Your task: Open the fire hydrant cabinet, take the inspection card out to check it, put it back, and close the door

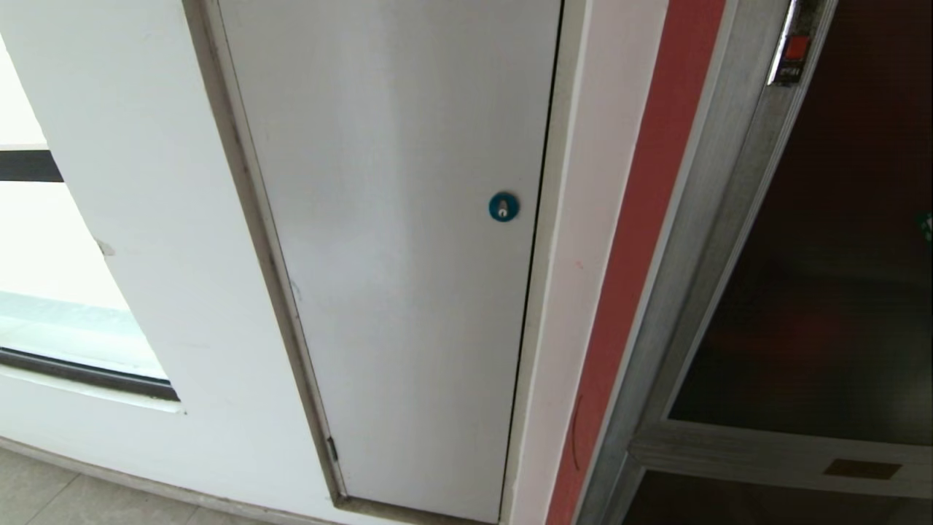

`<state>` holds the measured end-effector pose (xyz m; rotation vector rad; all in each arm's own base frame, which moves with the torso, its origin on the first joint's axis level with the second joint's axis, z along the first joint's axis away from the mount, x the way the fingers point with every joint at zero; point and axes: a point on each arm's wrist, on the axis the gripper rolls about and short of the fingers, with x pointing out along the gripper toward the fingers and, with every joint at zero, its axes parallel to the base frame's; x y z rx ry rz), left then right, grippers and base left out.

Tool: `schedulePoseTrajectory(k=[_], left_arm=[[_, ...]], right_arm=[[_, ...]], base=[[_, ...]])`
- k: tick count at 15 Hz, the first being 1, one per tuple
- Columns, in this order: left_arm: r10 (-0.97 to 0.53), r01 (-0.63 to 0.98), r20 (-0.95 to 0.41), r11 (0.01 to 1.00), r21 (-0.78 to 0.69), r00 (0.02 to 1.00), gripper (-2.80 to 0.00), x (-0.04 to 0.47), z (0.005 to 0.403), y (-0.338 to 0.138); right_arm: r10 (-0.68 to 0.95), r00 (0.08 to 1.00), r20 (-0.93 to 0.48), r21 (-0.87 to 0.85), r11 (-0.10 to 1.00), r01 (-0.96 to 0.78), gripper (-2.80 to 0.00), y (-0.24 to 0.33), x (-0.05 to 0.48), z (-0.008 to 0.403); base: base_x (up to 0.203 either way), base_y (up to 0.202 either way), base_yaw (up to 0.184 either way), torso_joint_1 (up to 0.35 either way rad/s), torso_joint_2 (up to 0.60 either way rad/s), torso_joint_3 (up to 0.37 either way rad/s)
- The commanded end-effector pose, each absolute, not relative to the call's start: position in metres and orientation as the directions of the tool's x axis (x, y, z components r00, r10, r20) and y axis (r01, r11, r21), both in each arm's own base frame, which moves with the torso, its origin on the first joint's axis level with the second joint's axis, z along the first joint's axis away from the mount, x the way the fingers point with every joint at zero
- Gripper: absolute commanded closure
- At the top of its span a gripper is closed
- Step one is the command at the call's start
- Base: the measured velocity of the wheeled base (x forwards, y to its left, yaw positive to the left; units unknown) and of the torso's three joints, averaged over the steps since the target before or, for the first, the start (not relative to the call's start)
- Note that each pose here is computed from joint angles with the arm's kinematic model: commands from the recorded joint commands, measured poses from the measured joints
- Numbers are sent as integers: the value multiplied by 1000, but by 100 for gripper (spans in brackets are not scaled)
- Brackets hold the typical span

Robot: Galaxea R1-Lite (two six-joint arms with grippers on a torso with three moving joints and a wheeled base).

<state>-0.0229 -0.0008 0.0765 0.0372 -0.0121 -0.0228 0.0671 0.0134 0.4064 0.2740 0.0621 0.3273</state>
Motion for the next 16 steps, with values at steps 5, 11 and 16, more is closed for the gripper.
schedulePoseTrajectory(k=[5, 11, 16], left_arm=[[-23, 23, 5, 999, 37, 1000, 0, -22, 75, -1], [-23, 23, 5, 999, 37, 1000, 0, -22, 75, -1], [-23, 23, 5, 999, 37, 1000, 0, -22, 75, -1]], right_arm=[[279, 960, -31, 278, 925, -259, 0, 7, 27, 372], [212, 976, 55, 270, 938, -219, 0, -1, -27, 349], [53, 991, 123, 260, 962, -84, 0, 3, -81, 322]], base=[[0, 0, 0, 0, 0, 0], [0, 0, 0, 0, 0, 0], [0, 0, 0, 0, 0, 0]])
